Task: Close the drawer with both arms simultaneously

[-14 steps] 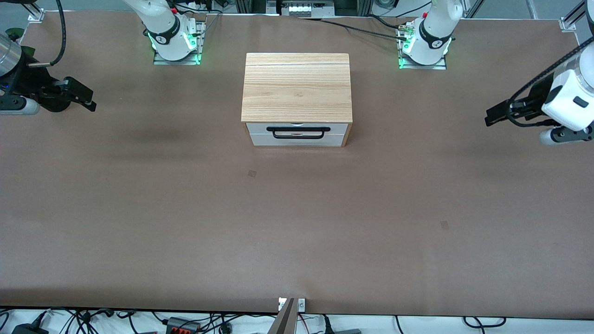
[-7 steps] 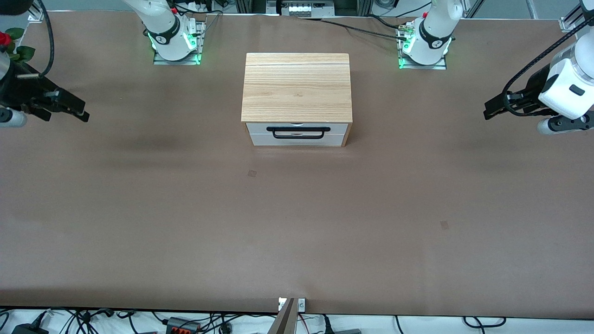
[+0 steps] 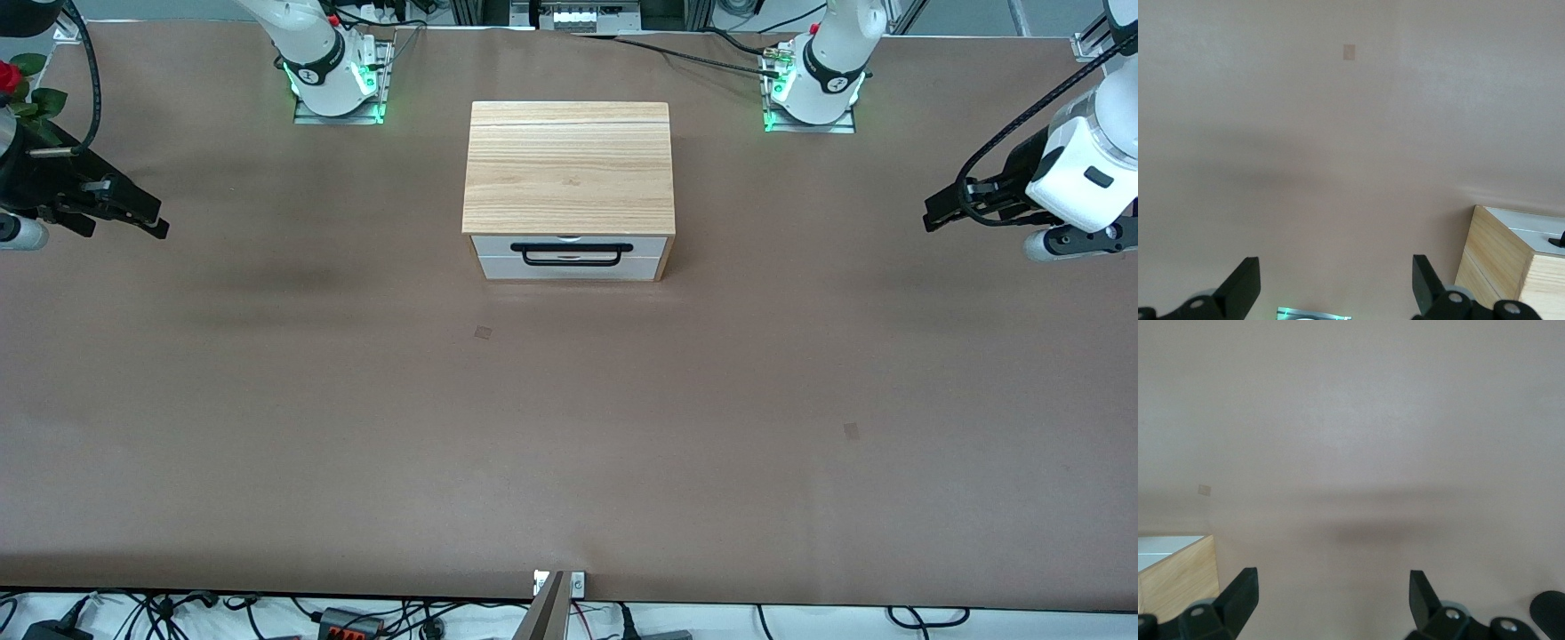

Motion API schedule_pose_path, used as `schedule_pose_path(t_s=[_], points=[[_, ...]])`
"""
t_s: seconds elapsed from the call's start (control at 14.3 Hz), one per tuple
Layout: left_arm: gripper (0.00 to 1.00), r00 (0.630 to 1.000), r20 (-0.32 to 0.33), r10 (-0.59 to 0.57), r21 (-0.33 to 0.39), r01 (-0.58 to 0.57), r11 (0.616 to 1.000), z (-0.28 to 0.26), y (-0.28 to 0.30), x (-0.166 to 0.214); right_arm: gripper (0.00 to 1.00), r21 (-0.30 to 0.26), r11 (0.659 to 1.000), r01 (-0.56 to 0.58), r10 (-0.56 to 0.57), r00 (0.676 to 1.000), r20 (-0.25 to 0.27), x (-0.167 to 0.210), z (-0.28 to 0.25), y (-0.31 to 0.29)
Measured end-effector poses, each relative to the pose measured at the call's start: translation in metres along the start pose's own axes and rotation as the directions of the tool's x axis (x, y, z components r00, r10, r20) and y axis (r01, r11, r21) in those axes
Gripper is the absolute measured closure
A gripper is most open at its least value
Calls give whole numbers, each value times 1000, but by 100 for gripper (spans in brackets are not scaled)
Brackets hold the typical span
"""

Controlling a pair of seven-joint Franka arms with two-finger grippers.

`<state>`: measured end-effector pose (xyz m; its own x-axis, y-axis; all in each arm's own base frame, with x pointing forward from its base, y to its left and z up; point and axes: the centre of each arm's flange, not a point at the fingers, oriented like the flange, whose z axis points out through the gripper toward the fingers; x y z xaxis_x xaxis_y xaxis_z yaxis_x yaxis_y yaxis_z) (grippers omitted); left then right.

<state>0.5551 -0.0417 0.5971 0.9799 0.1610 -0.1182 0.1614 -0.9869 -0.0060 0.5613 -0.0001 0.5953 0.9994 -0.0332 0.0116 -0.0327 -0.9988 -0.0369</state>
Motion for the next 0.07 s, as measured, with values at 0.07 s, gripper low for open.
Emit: schedule_pose_path(t_s=[0.07], points=[[0, 1000, 0, 1, 0, -1, 1000, 0, 0, 0, 0, -1, 1000, 0, 0, 1000, 0, 0, 0, 0]])
